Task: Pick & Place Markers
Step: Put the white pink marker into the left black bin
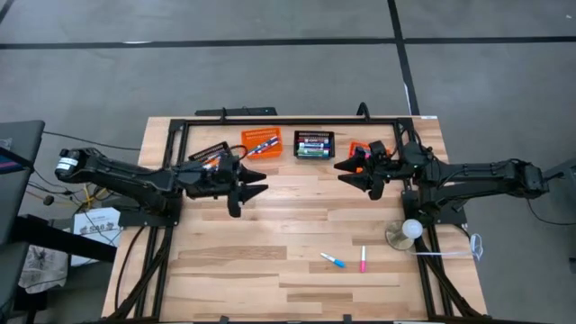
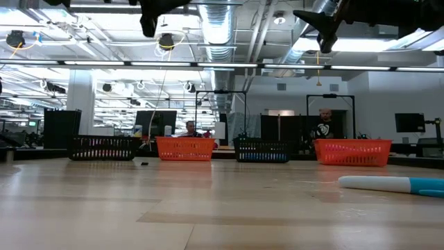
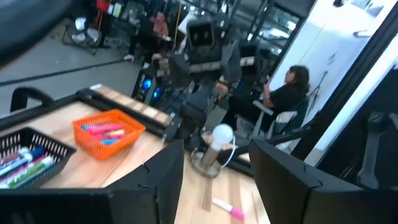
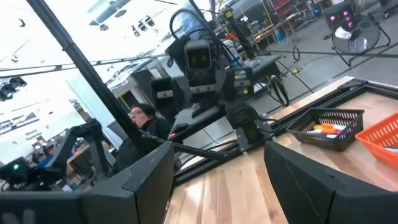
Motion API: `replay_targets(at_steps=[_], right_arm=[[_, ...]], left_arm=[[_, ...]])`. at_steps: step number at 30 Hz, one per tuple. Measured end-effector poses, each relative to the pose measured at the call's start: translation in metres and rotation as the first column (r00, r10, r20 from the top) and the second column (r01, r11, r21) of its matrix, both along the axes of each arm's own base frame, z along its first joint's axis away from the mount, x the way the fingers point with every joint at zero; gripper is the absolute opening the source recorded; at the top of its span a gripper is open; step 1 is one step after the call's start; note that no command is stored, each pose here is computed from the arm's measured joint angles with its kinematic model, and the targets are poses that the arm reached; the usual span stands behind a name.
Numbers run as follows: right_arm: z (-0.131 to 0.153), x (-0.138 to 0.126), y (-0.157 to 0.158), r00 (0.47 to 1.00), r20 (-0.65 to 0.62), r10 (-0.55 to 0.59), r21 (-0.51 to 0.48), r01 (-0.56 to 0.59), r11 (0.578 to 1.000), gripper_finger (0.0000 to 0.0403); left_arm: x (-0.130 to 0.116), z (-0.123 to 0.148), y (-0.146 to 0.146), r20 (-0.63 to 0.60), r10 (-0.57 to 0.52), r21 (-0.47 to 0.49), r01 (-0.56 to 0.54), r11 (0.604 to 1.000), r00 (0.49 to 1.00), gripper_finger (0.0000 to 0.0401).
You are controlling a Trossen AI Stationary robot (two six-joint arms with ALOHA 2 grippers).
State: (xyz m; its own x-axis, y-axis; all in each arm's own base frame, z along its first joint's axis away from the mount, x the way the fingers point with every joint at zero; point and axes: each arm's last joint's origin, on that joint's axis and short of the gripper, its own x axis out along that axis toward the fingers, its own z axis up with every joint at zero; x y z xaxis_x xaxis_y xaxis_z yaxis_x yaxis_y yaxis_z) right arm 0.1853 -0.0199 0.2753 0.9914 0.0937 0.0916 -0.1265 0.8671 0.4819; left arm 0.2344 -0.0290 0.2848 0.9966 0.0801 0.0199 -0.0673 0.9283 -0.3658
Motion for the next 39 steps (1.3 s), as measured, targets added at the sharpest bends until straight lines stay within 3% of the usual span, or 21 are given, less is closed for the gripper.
replay_targets(at_steps=[7,12,16,24,39], right_arm=[[0.001,0.000,0.003,1.000,0.005,0.016,-0.008,-0.016,1.000,0.0240],[0.010,0.001,0.012,0.996,0.037,0.078,-0.080,-0.075,0.994,0.0240],[0.020,0.002,0.020,0.991,0.074,0.113,-0.172,-0.099,0.980,0.0240],[0.030,0.003,0.022,0.992,0.026,0.124,-0.188,-0.117,0.975,0.0240],[0.029,0.003,0.022,0.992,0.020,0.125,-0.188,-0.119,0.975,0.0240]], left_arm=[[-0.015,0.016,0.002,0.077,-0.003,-0.059,0.008,0.998,0.997,0.0181],[-0.021,0.019,-0.001,0.063,-0.147,0.058,0.143,0.988,0.987,0.0181],[-0.027,0.018,-0.002,0.074,-0.221,0.080,0.215,0.973,0.972,0.0181],[-0.040,-0.007,-0.001,0.044,-0.228,-0.001,0.228,0.974,0.973,0.0181],[-0.048,-0.026,-0.001,0.030,-0.245,0.006,0.245,0.970,0.969,0.0181]])
